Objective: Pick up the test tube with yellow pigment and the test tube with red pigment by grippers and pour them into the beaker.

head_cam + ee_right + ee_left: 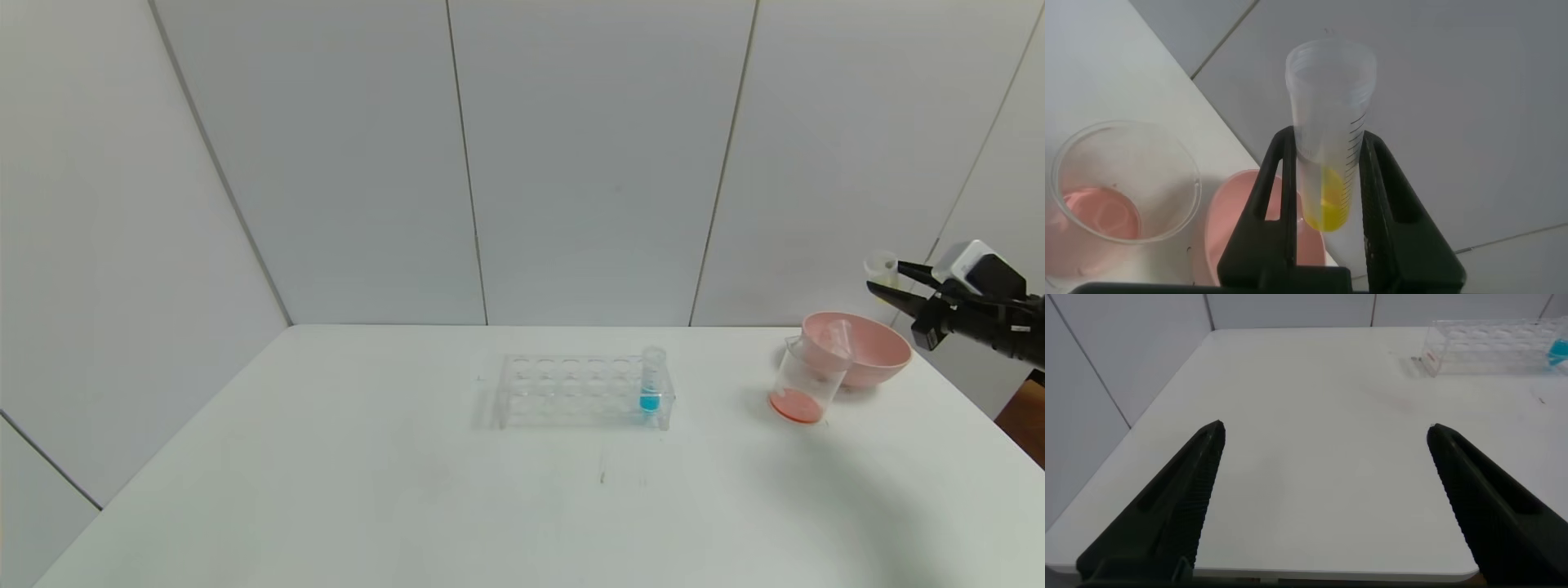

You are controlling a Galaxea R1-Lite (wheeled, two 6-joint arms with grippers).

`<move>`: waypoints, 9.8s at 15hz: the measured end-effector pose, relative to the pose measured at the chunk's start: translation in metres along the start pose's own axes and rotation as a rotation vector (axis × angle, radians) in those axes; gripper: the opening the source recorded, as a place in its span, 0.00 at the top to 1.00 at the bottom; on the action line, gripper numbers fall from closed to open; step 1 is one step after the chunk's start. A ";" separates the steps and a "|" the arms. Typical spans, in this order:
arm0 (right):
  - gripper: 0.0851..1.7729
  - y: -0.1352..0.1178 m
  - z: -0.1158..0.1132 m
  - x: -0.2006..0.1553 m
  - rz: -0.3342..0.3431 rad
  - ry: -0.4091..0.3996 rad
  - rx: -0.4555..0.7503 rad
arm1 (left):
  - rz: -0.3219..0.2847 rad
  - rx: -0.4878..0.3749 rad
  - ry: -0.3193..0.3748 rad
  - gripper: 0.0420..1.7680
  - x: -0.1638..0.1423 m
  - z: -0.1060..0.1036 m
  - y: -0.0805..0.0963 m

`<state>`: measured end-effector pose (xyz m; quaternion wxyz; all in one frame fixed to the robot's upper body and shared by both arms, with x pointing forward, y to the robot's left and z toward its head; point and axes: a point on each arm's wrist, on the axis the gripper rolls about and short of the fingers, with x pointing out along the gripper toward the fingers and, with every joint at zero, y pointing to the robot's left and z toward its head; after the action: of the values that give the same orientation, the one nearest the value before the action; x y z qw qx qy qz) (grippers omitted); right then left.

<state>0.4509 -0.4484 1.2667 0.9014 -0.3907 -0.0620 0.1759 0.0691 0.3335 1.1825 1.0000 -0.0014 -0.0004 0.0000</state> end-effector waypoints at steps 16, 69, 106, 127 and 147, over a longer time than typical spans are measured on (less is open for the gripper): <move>0.74 0.018 -0.003 0.004 0.062 -0.007 -0.130 | 0.000 0.000 0.000 0.00 0.000 0.000 0.000; 0.74 0.024 -0.005 0.011 -0.074 0.152 -0.859 | 0.000 0.000 0.000 0.00 0.000 0.000 0.000; 0.74 -0.005 -0.012 0.053 -0.442 0.244 0.698 | 0.000 0.000 0.000 0.00 0.000 0.000 0.000; 0.15 -0.002 -0.004 0.044 -0.439 0.245 0.711 | 0.000 0.000 0.000 0.00 0.000 0.000 0.000; 0.05 0.144 0.190 -0.302 -0.533 -0.044 0.781 | 0.000 0.000 0.000 0.00 0.000 0.000 0.000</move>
<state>0.0840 -0.3377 1.3007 0.9931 0.0108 -0.1082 -0.0430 0.0691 0.3335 1.1825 1.0000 -0.0014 -0.0004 0.0000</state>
